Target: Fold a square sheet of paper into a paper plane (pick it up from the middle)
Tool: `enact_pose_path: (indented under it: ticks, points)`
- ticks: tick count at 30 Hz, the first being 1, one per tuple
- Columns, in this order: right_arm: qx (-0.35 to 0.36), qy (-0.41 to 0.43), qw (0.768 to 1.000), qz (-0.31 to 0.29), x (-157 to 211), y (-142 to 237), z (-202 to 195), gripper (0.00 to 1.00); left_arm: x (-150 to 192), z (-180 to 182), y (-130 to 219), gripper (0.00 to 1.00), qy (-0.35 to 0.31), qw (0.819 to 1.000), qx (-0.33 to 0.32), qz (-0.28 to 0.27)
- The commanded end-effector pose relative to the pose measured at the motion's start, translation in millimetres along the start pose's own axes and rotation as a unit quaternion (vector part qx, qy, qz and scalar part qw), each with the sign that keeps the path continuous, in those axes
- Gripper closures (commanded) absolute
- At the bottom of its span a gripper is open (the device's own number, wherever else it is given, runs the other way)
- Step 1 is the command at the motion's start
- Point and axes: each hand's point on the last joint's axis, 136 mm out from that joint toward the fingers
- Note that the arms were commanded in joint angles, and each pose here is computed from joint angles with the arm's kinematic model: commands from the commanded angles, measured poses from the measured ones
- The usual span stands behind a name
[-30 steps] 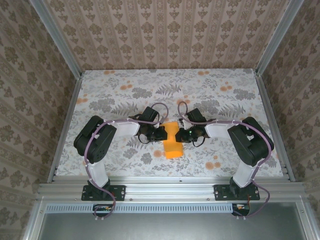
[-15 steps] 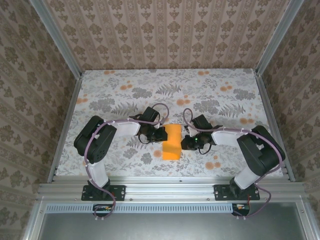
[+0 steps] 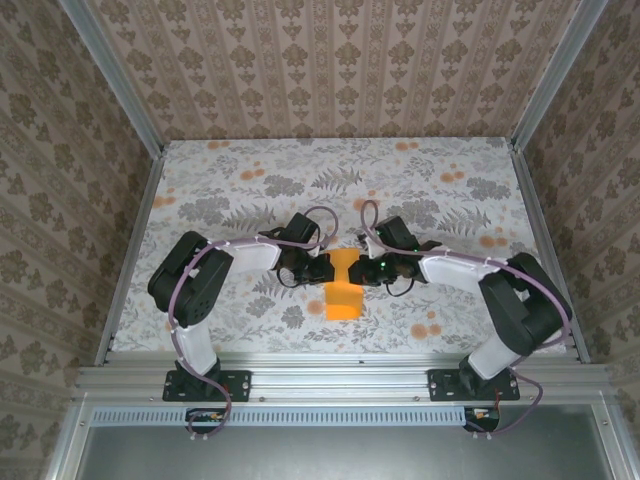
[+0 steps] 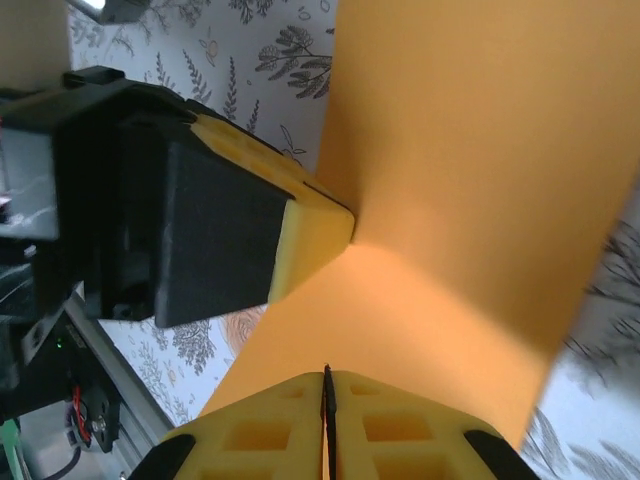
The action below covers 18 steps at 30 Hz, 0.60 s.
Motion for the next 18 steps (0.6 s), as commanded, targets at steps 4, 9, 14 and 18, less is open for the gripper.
enact_pose_path:
  ticks: [4, 9, 14, 18]
  points:
    - [0.006, -0.014, 0.998, 0.061, 30, -25, -13, 0.87, 43, 63, -12, 0.91, 0.04, 0.99, -0.117, 0.066]
    - [0.036, -0.021, 0.994, 0.097, 57, -25, -33, 0.87, 43, 63, -12, 0.91, 0.041, 0.99, -0.117, 0.068]
    - [0.058, -0.035, 0.99, 0.123, 82, -19, -46, 0.87, 43, 66, -13, 0.91, 0.042, 0.99, -0.119, 0.069]
    - [0.073, -0.049, 0.987, 0.135, 99, -12, -54, 0.87, 43, 66, -13, 0.91, 0.042, 0.989, -0.12, 0.069]
Point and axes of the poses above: each hand's point on the last joint's axis, 136 mm out from that joint toward the fingers, its own y axis back along the fingers, its own z axis along the line the jaws close on, x = y × z, and after that the axes turned 4 degrees about y, right-handed
